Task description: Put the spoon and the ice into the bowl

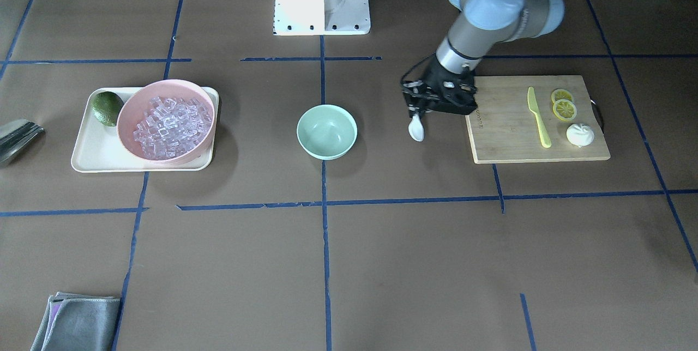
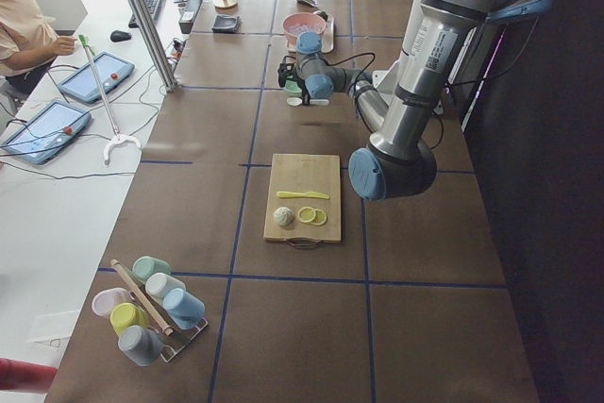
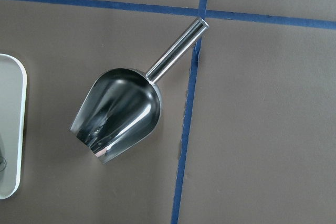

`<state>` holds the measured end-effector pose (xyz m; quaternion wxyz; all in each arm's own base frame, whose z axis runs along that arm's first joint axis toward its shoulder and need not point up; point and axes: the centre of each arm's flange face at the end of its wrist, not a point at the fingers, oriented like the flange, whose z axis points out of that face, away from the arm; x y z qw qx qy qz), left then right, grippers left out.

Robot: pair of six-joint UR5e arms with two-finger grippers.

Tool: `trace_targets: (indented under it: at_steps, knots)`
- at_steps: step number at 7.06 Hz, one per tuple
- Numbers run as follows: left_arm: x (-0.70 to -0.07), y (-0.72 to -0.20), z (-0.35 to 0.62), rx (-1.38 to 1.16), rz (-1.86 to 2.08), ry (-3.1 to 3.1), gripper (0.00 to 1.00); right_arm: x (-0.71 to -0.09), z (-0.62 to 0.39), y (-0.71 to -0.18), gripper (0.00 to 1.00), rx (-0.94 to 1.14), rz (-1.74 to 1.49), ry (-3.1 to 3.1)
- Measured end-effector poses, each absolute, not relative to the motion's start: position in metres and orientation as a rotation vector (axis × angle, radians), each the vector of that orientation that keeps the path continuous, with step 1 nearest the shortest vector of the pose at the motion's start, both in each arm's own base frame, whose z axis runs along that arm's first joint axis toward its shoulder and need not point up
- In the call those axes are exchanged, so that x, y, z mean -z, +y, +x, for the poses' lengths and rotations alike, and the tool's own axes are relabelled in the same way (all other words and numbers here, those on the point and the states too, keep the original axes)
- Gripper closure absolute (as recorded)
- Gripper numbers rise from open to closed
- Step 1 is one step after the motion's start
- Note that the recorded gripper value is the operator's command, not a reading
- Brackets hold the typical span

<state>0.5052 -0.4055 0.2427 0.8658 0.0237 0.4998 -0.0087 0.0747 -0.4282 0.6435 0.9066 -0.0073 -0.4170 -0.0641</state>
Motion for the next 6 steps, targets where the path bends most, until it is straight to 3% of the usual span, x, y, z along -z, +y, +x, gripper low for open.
trace_targets:
  at_steps: [2, 4, 5, 6]
  knots:
    - [-0.177, -0.401, 0.557, 0.027, 0.052, 1.048, 1.00, -0.644, 0.074, -0.427, 0.00, 0.133, -0.018, -0.865]
    - [-0.160, -0.406, 0.574, 0.037, 0.078, 1.034, 0.98, -0.645, 0.072, -0.427, 0.00, 0.134, -0.019, -0.869]
    - [-0.159, -0.408, 0.576, 0.038, 0.092, 1.031, 0.87, -0.644, 0.072, -0.427, 0.00, 0.135, -0.019, -0.870]
    - [-0.158, -0.410, 0.576, 0.035, 0.117, 1.027, 0.22, -0.644, 0.072, -0.427, 0.00, 0.134, -0.019, -0.870]
